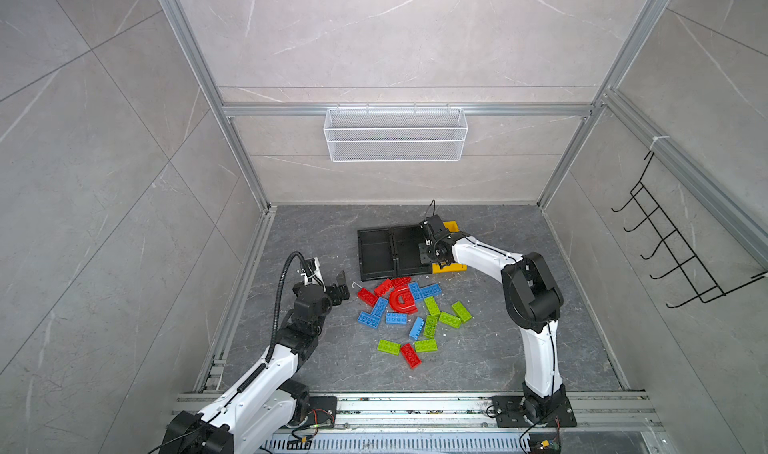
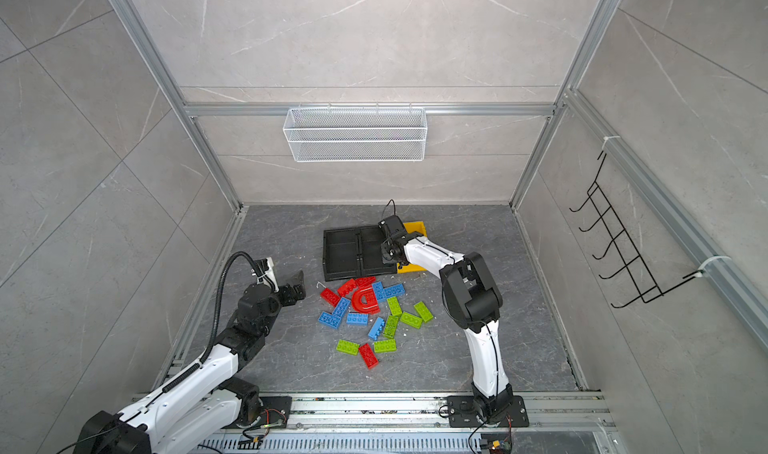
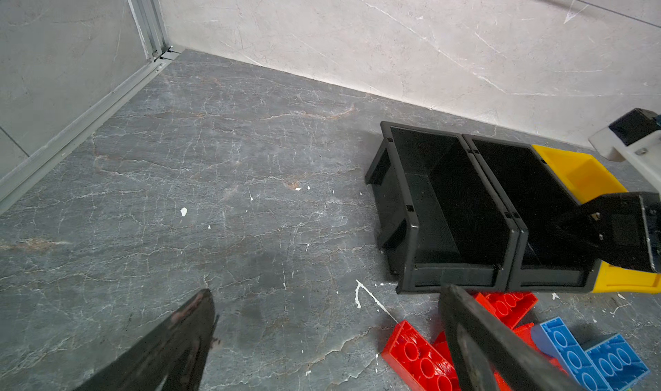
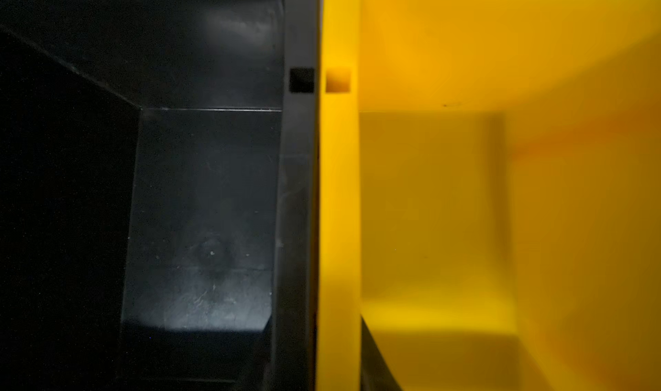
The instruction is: Sort the legos into containers by color
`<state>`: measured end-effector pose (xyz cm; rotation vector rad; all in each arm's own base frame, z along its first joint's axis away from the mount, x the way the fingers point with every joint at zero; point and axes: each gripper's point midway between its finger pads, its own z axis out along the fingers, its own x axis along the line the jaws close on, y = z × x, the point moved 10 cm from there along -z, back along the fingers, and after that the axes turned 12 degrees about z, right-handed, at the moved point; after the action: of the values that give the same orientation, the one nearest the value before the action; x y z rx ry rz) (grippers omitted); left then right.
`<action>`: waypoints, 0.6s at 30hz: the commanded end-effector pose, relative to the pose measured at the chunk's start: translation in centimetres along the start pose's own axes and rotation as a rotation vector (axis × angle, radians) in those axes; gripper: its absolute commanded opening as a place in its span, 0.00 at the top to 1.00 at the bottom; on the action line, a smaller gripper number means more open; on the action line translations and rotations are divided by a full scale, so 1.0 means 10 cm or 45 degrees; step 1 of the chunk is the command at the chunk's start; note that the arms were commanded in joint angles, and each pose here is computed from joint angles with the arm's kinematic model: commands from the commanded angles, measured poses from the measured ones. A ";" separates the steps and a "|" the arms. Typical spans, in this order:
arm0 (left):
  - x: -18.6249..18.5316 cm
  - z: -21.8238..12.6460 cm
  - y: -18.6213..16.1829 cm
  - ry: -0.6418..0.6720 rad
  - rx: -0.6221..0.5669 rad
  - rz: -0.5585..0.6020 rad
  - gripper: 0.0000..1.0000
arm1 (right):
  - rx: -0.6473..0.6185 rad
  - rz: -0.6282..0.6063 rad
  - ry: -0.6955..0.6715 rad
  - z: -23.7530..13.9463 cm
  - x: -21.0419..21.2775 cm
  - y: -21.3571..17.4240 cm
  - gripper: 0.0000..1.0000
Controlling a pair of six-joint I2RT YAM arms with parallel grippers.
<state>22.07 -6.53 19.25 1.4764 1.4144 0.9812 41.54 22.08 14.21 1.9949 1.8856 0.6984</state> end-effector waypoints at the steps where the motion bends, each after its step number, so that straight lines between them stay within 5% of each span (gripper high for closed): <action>1: -0.01 -0.02 0.22 -0.001 -0.088 -0.014 0.00 | -0.064 0.039 0.084 -0.17 0.05 0.07 0.72; 7: -0.02 0.00 0.21 -0.009 -0.078 -0.015 0.00 | -0.196 0.032 0.169 -0.64 0.01 0.14 0.46; 12: -0.08 0.04 0.24 -0.077 -0.049 -0.003 0.00 | -0.274 0.014 0.207 -1.19 -0.18 0.03 0.40; 18: -0.17 0.15 0.23 -0.161 0.011 0.011 0.00 | -0.098 0.003 0.088 -1.46 -0.58 -0.54 0.39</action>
<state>23.41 -7.63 19.87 1.5228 1.3798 0.9058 31.88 16.87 25.69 1.8752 1.7746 1.0575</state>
